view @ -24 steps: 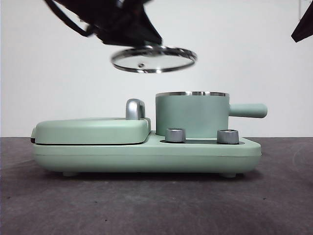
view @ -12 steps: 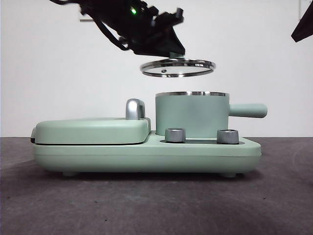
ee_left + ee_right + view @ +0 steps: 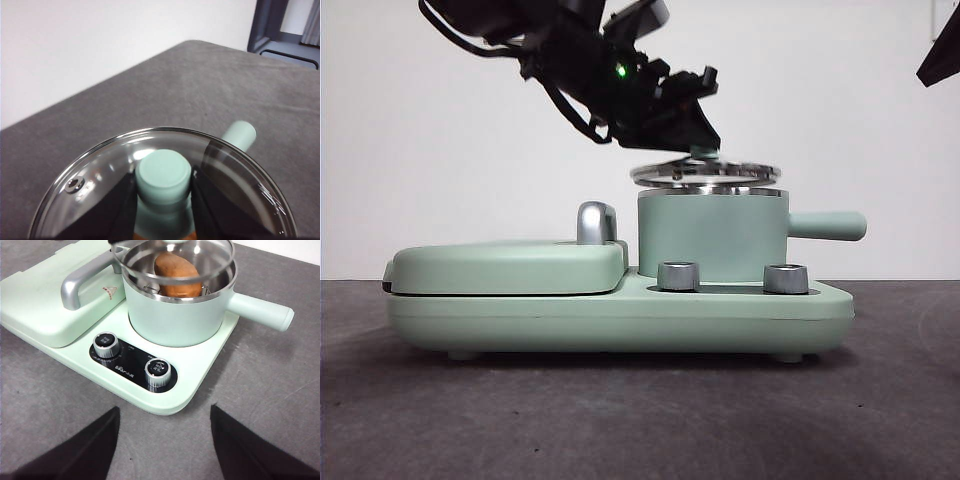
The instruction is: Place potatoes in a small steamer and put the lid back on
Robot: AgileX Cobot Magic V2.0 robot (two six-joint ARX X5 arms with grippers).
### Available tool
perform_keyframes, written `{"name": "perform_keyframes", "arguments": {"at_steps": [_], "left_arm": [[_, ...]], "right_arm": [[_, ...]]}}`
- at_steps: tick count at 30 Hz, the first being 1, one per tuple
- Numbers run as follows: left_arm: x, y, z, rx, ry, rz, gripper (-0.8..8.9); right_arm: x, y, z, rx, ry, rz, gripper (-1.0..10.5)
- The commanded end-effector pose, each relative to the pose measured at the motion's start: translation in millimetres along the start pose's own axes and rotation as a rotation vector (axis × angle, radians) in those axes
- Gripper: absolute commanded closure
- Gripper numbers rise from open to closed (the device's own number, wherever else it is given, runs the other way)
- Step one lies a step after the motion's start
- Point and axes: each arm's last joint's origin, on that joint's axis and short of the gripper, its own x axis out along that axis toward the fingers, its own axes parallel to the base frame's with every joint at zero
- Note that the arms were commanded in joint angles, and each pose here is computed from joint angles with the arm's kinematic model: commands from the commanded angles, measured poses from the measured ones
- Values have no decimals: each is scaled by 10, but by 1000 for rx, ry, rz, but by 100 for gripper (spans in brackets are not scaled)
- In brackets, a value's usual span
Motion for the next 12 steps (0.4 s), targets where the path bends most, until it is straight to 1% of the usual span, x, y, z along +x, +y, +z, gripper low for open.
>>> {"name": "perform_keyframes", "arguments": {"at_steps": [1,12], "left_arm": [[74,-47,84,29,-53,-14,804],[126,-66,16,41,-36,-20,804]], "right_arm": [[5,5,10,4,-5,3,670],[5,5,10,4,-5,3,670]]}}
